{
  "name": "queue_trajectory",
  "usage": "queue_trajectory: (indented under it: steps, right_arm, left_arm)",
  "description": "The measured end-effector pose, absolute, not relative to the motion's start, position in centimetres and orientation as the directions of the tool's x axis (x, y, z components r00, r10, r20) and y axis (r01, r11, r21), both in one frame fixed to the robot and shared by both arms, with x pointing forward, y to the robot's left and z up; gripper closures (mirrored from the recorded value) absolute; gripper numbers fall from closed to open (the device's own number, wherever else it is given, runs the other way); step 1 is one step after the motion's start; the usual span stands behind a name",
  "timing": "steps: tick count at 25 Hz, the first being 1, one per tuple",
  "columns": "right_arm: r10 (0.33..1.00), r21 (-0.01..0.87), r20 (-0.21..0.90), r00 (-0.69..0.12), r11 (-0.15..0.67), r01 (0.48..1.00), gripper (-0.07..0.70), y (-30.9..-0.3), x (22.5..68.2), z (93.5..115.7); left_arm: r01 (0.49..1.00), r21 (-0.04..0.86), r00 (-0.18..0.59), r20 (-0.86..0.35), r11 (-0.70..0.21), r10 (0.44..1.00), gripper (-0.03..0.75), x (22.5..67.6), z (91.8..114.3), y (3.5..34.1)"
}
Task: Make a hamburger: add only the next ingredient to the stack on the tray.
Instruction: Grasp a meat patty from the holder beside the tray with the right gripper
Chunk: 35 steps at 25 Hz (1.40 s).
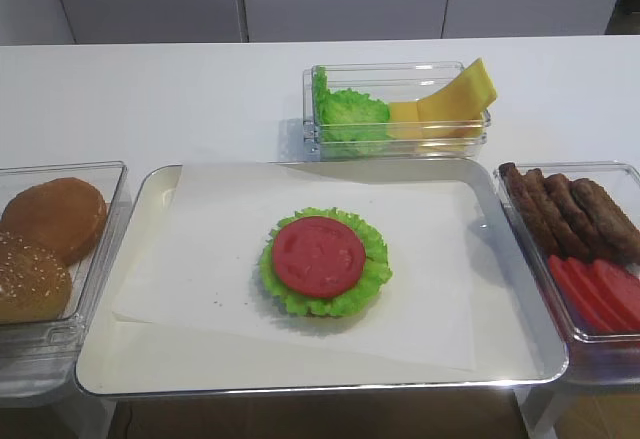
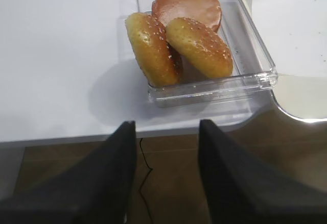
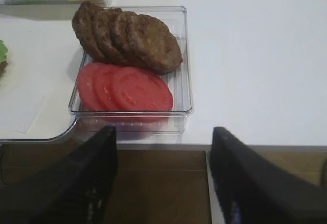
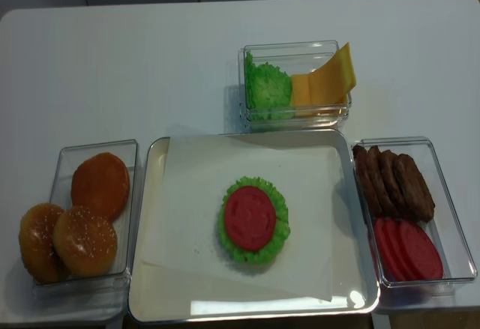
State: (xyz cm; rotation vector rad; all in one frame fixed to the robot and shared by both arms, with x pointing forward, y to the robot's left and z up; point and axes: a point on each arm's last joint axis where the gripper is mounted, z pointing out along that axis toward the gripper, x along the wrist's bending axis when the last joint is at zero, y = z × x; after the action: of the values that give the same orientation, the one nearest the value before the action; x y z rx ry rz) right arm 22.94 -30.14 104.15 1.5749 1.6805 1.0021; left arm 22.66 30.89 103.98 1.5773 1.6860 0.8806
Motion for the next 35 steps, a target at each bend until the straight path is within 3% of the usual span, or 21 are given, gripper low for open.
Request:
queue_trajectory:
  steps: [23,27,29,35]
  right_arm:
    - [0.991,0.851,0.084,-0.105,-0.016,0.525,0.178,-30.0,22.9,104.2]
    - [0.984,0.865,0.129,-0.122,-0.052,0.499,0.178,-29.6,22.9,105.4]
    - [0.983,0.857,0.139,-0.122,-0.058,0.511,0.178,-29.5,23.4,106.5]
    - [0.985,0.784,0.139,-0.104,-0.046,0.619,0.179,-28.8,27.9,109.4]
  left_arm:
    - [0.555,0.83,-0.057,-0.018,0.047,0.998,0.413,22.7,104.0,30.9]
    - [0.555,0.83,-0.057,-0.018,0.047,0.998,0.413,22.7,104.0,30.9]
    - [0.555,0.83,-0.057,-0.018,0.047,0.998,0.413,22.7,104.0,30.9]
    - [0.554,0.831,-0.057,-0.018,0.047,0.998,0.413,22.7,104.0,30.9]
